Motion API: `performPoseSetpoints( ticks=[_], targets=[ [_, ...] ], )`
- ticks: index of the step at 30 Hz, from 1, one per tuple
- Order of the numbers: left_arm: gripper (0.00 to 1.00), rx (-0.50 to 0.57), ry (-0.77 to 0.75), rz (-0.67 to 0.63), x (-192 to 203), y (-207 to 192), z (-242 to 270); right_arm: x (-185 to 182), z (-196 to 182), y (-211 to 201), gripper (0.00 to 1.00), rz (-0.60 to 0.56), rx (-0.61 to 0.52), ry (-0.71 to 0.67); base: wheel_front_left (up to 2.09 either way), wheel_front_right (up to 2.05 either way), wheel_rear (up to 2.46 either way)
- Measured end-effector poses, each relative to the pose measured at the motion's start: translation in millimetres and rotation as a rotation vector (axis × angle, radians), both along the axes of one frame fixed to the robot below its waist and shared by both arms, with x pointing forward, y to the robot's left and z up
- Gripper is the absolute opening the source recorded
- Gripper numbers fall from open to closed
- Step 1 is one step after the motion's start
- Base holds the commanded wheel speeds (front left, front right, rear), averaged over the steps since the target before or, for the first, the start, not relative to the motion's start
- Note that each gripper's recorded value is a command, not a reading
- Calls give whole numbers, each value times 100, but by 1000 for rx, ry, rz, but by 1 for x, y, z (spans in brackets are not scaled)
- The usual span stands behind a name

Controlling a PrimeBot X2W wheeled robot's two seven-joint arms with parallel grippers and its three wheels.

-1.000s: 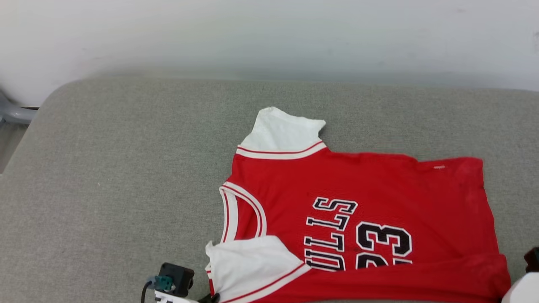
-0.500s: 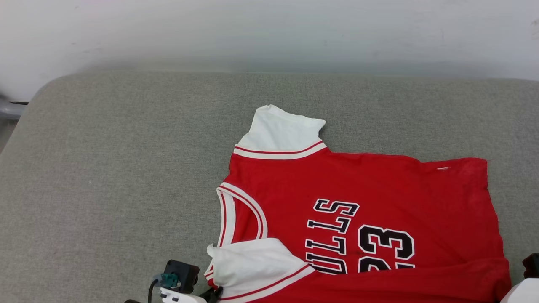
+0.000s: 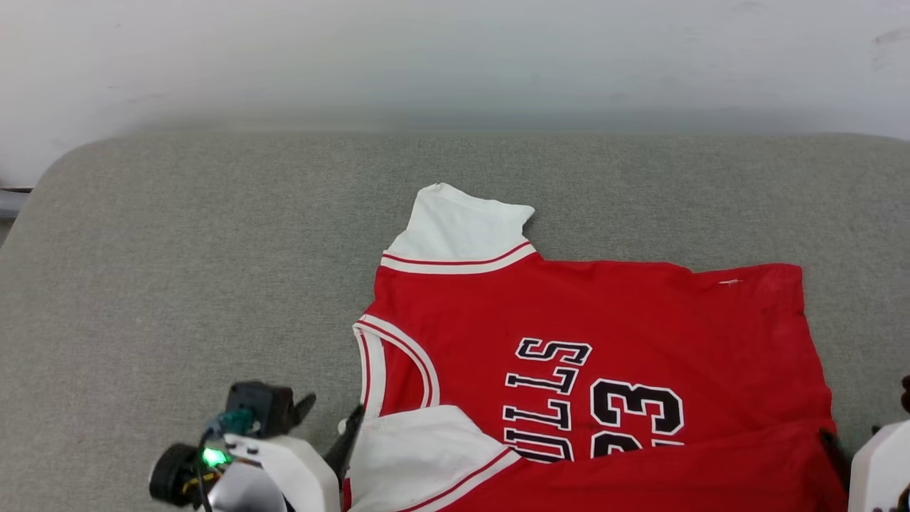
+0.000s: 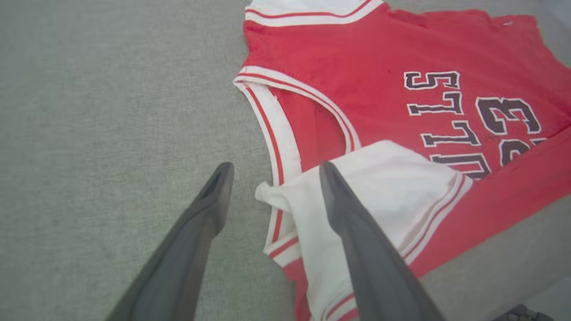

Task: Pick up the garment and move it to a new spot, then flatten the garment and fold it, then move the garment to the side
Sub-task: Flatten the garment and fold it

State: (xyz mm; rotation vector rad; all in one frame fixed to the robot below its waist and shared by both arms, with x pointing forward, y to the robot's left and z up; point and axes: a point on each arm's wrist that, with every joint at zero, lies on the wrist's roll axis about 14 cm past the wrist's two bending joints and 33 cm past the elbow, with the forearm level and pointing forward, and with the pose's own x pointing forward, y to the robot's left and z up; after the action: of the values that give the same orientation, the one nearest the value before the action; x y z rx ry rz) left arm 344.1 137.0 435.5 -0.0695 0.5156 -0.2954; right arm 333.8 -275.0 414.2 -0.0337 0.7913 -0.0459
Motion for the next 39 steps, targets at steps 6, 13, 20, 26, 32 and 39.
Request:
performPoseSetpoints(
  ticks=[6, 13, 20, 26, 32, 39],
  targets=[
    [100, 11, -166, -66, 55, -6, 54, 23, 45, 3, 100, 23, -22, -146, 0, 0, 0],
    [100, 90, -163, -234, 124, -25, 83, 45, 70, 13, 100, 54, -33, -215, 0, 0, 0],
    [100, 169, -8, -342, 189, -44, 71, 63, 62, 19, 100, 69, -39, -202, 0, 0, 0],
    [100, 235, 133, -352, 232, -48, 32, 70, 43, 23, 100, 63, -33, -163, 0, 0, 0],
    [100, 281, 204, -360, 257, -53, -8, 70, 25, 19, 100, 43, -36, -121, 0, 0, 0],
    [100, 304, 287, -326, 271, -48, -49, 69, 9, 18, 100, 32, -36, -80, 0, 0, 0]
  ],
)
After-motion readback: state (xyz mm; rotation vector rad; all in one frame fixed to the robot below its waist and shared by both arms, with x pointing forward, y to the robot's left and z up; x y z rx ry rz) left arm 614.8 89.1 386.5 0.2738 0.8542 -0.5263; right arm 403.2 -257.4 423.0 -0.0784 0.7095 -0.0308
